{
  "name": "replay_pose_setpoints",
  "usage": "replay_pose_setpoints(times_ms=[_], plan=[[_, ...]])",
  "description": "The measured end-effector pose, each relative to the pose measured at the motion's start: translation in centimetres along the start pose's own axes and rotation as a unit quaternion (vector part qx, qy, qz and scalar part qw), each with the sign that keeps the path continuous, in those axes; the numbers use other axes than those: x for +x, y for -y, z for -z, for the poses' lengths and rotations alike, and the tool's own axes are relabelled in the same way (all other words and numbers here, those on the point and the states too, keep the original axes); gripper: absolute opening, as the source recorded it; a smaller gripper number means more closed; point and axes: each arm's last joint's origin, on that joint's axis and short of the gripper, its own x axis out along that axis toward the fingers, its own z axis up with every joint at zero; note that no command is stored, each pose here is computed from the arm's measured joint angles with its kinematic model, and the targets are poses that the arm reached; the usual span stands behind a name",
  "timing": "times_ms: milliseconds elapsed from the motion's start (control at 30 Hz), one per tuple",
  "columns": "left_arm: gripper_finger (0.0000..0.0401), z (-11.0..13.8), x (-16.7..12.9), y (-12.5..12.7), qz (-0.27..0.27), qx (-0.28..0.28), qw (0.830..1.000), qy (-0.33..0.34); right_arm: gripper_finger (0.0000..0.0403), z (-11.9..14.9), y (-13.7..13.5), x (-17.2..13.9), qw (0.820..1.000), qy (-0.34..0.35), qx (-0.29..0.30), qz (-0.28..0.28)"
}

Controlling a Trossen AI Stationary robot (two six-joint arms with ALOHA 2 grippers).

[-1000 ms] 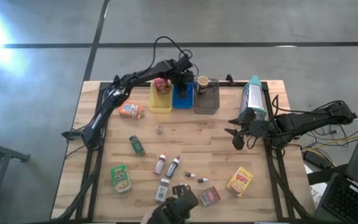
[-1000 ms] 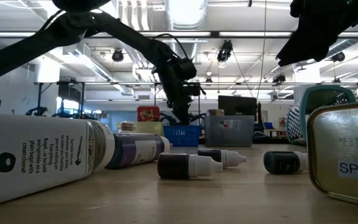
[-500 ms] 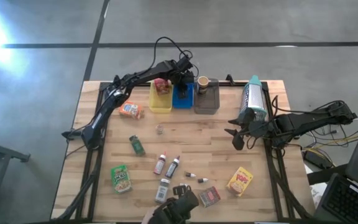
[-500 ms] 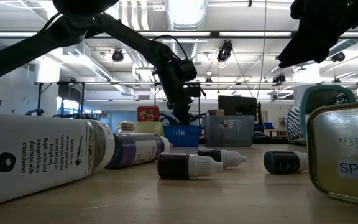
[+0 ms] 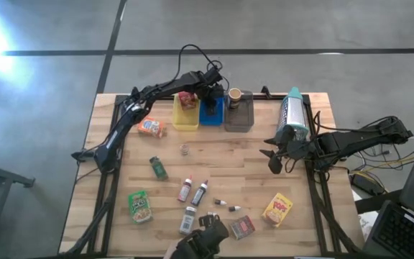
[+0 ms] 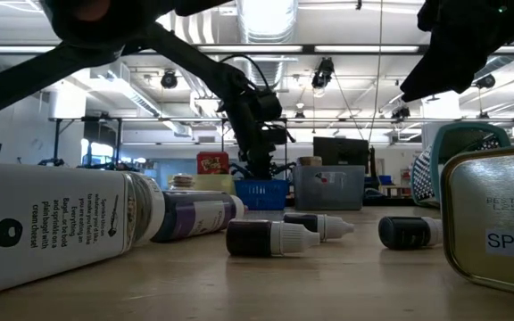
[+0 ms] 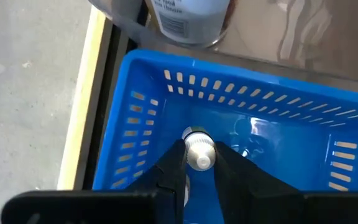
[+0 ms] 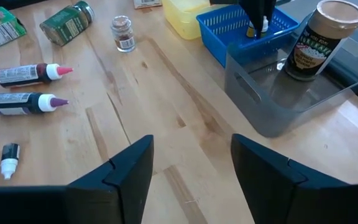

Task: Pick & Place Kitchen Items
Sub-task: Put the small green food coloring bottle into the blue bin, then put the brown seasoning bottle into the black bin

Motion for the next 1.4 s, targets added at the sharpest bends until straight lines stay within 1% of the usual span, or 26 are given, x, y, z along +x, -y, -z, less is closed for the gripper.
replay_pose_setpoints(times_ms=[533, 633, 833, 967, 1233, 1400], plan=[[0.0069, 0.8, 1.0, 0.2, 0.005, -0.004, 1.0, -0.011, 0.0233, 0.0, 0.0, 0.0, 1.0, 0.001, 0.001, -0.001], [0.0085, 0.6, 1.0, 0.2, 0.0, -0.003, 1.0, -0.001, 0.0236, 0.0, 0.0, 0.0, 1.0, 0.001, 0.001, -0.001], [0.0129, 0.5, 1.0, 0.1, -0.003, -0.002, 1.0, 0.003, 0.0242, 0.0, 0.0, 0.0, 1.0, 0.001, 0.001, -0.001], [0.0149, 0.5, 1.0, 0.1, -0.003, -0.002, 1.0, 0.003, 0.024, 0.0, 0.0, 0.0, 1.0, 0.001, 0.001, -0.001], [0.016, -0.2, 0.2, -0.2, -0.016, 0.004, 1.0, 0.015, 0.0224, 0.0, 0.0, 0.0, 1.0, 0.002, 0.005, -0.001], [0.0161, -1.0, -1.2, -0.7, -0.036, 0.003, 0.999, 0.016, 0.0231, 0.0, 0.0, 0.0, 1.0, 0.001, 0.011, -0.001]])
